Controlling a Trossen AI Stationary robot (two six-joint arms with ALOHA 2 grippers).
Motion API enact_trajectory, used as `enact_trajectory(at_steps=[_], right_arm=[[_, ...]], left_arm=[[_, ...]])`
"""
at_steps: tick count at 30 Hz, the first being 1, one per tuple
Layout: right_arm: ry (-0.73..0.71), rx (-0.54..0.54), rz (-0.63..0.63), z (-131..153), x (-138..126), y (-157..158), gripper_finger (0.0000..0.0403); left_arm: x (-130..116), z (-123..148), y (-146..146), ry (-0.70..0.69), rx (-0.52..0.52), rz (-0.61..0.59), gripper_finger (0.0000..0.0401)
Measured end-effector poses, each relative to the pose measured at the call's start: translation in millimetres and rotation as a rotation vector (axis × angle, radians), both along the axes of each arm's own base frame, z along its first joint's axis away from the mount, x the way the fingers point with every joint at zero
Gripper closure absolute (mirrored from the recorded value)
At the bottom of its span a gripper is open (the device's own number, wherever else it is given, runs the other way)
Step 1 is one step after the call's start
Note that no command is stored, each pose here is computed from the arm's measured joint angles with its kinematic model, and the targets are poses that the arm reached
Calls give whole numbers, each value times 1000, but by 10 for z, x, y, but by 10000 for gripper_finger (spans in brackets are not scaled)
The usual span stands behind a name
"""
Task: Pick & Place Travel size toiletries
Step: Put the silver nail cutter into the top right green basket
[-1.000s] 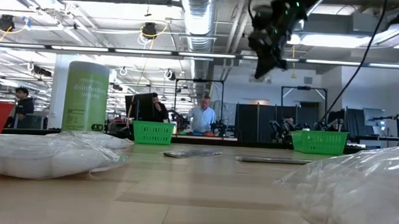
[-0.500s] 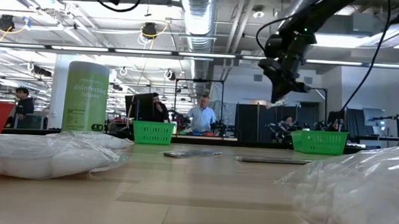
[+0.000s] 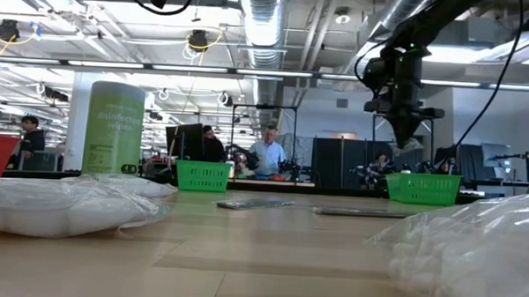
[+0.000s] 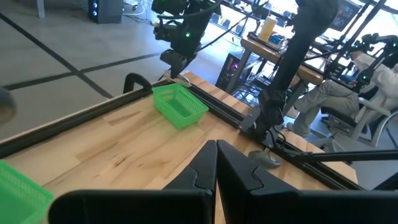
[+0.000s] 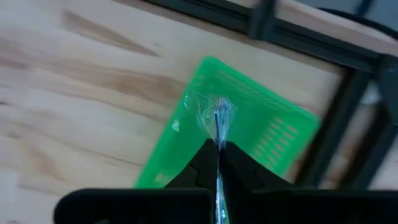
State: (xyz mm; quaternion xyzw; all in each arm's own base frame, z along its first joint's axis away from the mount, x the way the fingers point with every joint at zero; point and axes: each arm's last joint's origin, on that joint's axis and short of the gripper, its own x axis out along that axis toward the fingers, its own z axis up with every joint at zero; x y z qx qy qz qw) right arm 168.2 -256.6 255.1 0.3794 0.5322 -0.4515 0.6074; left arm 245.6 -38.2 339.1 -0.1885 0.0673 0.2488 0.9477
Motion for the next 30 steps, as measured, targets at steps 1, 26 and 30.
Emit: enact_trajectory(at_steps=[1, 26, 30], right_arm=[[19, -5, -2, -17, -9, 4, 403], [79, -25, -175, -705, -266, 304, 367], [81, -26, -170, -705, -268, 303, 350]], left_arm=[[0, 0, 0, 2, 3, -1, 400], [5, 9, 48, -8, 8, 40, 400], [5, 9, 48, -8, 8, 40, 400]])
